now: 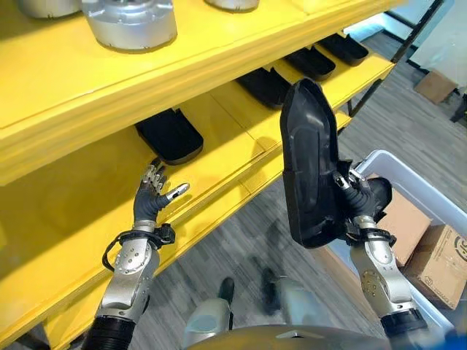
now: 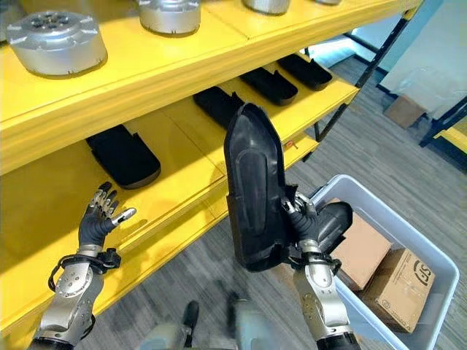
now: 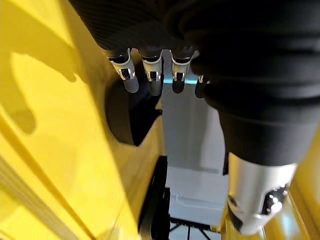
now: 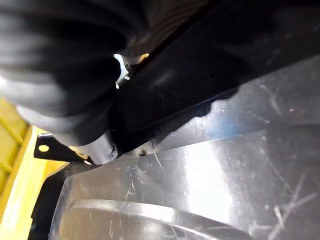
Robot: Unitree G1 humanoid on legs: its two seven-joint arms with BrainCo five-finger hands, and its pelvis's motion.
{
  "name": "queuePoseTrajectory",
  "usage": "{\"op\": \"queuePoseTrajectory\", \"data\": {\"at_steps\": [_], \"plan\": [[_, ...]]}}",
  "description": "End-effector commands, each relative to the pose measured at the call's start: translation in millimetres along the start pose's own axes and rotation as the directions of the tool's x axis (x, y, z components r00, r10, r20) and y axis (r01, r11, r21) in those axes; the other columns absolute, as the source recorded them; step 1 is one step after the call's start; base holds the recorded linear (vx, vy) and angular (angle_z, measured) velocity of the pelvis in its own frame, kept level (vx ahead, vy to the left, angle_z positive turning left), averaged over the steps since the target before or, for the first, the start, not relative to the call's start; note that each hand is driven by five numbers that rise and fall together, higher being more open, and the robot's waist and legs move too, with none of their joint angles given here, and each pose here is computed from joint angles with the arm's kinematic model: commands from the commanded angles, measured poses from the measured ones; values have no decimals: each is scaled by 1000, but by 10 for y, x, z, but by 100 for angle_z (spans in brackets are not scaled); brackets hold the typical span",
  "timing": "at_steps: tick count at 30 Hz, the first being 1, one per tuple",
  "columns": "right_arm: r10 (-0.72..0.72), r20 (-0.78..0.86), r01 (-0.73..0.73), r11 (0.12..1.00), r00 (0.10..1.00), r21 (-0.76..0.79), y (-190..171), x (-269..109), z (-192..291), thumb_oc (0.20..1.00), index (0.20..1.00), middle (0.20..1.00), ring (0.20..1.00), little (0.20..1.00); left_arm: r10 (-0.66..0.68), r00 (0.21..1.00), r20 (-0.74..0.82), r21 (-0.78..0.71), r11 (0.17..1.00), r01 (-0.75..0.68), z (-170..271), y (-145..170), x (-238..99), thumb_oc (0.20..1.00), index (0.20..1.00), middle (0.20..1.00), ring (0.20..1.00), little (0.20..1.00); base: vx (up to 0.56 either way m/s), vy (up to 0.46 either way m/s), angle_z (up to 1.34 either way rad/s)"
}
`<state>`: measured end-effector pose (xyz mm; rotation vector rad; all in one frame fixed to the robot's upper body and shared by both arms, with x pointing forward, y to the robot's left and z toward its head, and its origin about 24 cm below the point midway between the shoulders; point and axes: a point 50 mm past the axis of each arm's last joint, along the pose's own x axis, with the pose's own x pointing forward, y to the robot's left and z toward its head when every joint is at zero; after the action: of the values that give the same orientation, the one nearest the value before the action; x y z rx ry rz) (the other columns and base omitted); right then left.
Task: Move parts from the plastic box to the shelf.
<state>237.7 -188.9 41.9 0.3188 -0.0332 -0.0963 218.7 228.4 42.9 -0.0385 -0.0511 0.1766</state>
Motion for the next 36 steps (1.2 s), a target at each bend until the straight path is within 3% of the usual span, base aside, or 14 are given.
{"op": "queuePoseTrajectory", "data": {"at_steps": [1,8,16,22,31,33,36], "plan": [[79,204,-88,995,976,35,115,169,440,200,200,200,200,200,-3,977,214,-26,1000,8,413,-32,46,1000,1000,1000,1000,1000,33,-186,16],[42,205,-44,999,978,6,-72,136,492,200,200,200,200,200,3,989,150,-74,997,8,276,-9,-63,1000,1000,1000,1000,1000,-105,-1,64],[-6,212,9,1000,977,-13,-172,113,522,200,200,200,200,200,-48,978,204,-86,994,67,407,-151,111,1000,1000,1000,1000,1000,-64,243,50],[-17,140,11,999,990,44,-168,27,341,200,200,200,200,200,-67,981,182,-22,997,72,395,-34,72,1000,1000,1000,1000,1000,129,279,96],[161,56,-165,982,985,88,244,131,165,200,200,200,200,200,-57,980,192,24,998,54,430,14,90,1000,1000,1000,1000,1000,91,155,37],[269,52,-273,959,962,83,558,285,167,200,200,200,200,200,-48,979,199,25,999,44,454,20,104,1000,1000,1000,1000,1000,76,87,2],[316,52,-319,943,947,95,772,392,174,200,200,200,200,200,-44,977,211,28,999,39,491,31,118,1000,1000,1000,1000,1000,37,5,11]]}}
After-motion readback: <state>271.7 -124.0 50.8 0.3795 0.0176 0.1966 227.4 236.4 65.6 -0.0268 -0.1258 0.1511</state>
